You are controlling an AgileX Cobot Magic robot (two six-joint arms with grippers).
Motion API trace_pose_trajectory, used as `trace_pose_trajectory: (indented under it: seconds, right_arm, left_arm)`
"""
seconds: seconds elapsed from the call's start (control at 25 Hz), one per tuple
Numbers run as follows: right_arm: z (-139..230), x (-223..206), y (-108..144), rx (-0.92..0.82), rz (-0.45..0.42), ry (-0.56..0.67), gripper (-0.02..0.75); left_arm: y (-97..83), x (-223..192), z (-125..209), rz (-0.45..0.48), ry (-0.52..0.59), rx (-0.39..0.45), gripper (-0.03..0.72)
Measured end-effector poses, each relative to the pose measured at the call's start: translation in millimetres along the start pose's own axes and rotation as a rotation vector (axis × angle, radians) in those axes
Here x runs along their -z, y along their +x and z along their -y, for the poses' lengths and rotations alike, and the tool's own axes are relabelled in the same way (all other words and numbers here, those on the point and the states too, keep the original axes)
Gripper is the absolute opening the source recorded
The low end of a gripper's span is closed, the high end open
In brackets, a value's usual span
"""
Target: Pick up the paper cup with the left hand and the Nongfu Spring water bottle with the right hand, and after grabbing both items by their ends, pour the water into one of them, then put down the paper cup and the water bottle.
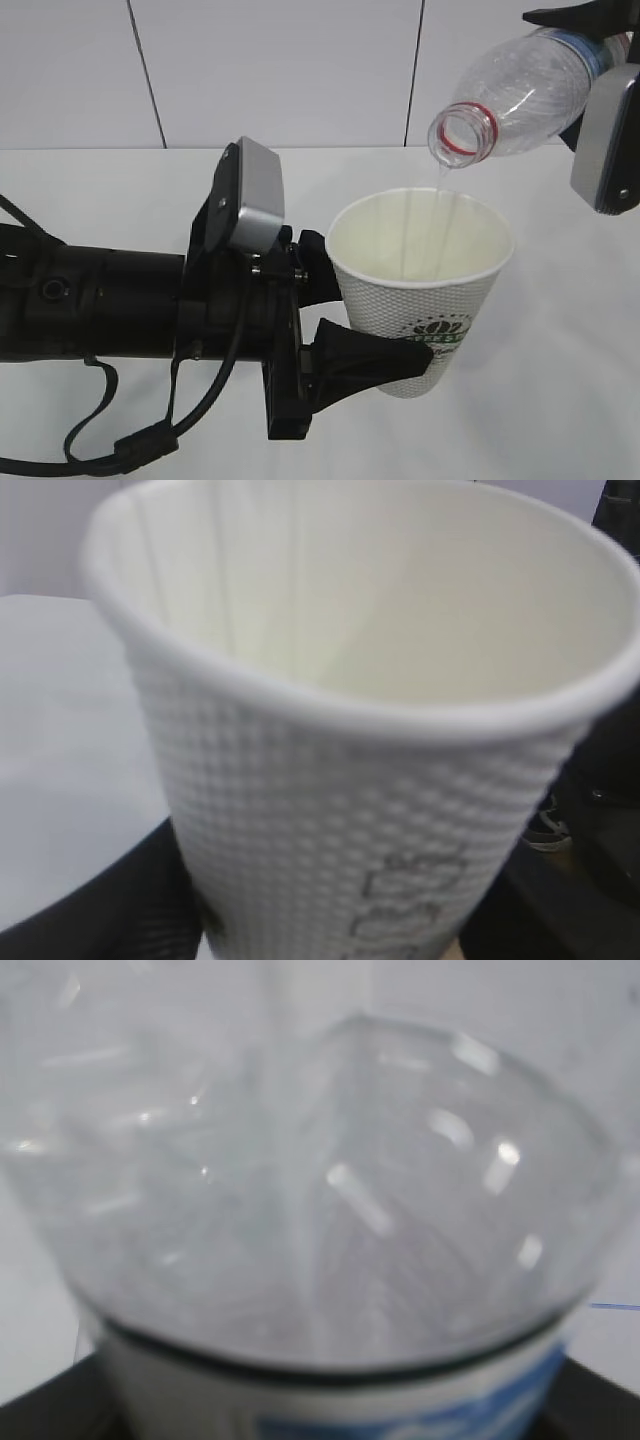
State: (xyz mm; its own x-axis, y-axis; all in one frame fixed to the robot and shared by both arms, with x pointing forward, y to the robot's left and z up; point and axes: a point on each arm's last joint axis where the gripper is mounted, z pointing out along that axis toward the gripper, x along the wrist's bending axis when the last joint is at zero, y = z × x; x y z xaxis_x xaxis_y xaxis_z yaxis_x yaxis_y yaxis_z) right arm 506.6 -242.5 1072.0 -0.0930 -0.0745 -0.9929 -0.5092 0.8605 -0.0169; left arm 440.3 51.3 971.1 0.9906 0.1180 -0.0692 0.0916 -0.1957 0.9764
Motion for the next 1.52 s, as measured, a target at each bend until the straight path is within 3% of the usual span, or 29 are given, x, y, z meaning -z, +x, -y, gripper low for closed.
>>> trace_pose_trajectory:
  seconds: [1.52]
  right_arm:
    - [0.0,0.0,0.0,0.013,0.0,0.0,0.479]
  left_arm:
    - [-0.6,0.0,-0.7,0.006,-0.008,0.0,0.504]
